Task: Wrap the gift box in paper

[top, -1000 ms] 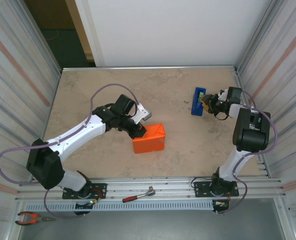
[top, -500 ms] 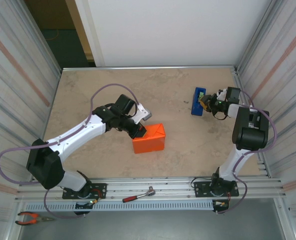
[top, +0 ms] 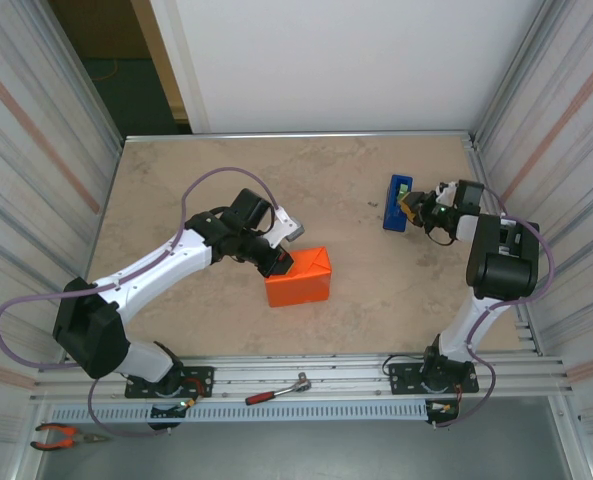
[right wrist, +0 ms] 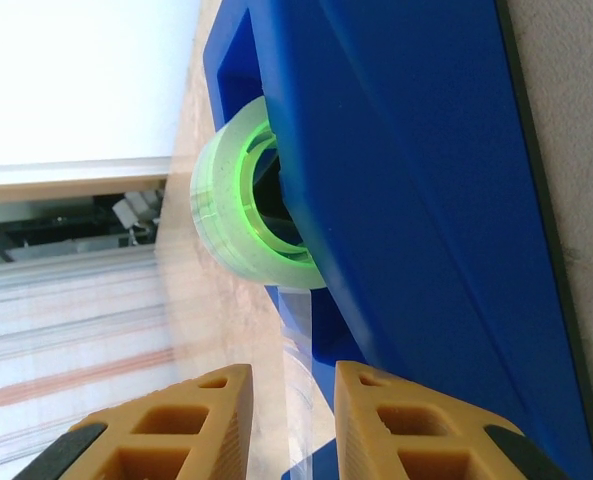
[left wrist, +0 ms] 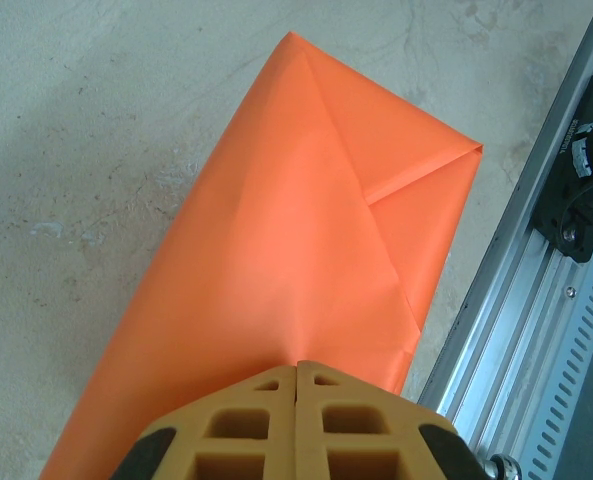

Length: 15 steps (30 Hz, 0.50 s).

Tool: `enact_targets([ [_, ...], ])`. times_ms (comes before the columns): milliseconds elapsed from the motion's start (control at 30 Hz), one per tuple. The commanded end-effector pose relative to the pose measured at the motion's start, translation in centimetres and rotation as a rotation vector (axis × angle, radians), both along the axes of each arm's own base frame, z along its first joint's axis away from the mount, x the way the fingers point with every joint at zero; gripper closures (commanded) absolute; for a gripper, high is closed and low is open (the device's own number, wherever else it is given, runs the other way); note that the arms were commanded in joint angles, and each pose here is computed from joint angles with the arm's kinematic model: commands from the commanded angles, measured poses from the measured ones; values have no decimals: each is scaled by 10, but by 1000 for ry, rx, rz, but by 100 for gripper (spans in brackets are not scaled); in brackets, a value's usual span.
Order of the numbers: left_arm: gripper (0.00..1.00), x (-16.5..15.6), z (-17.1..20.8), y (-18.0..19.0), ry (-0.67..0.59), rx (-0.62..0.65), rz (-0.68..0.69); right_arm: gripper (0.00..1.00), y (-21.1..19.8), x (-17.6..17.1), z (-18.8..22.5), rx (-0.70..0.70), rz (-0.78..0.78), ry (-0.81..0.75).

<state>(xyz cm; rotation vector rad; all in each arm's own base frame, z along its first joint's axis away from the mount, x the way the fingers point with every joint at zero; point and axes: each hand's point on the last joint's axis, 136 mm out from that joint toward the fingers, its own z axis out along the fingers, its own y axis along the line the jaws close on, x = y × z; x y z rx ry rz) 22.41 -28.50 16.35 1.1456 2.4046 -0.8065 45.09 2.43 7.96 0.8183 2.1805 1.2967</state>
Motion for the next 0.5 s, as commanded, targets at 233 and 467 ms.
enact_targets([
  [233,100,-27,-59,20,149,181,-24,77,1,-11,-27,60,-25,85],
  [467,100,-28,-59,20,151,183,-26,84,1,-11,-28,64,-25,83],
])
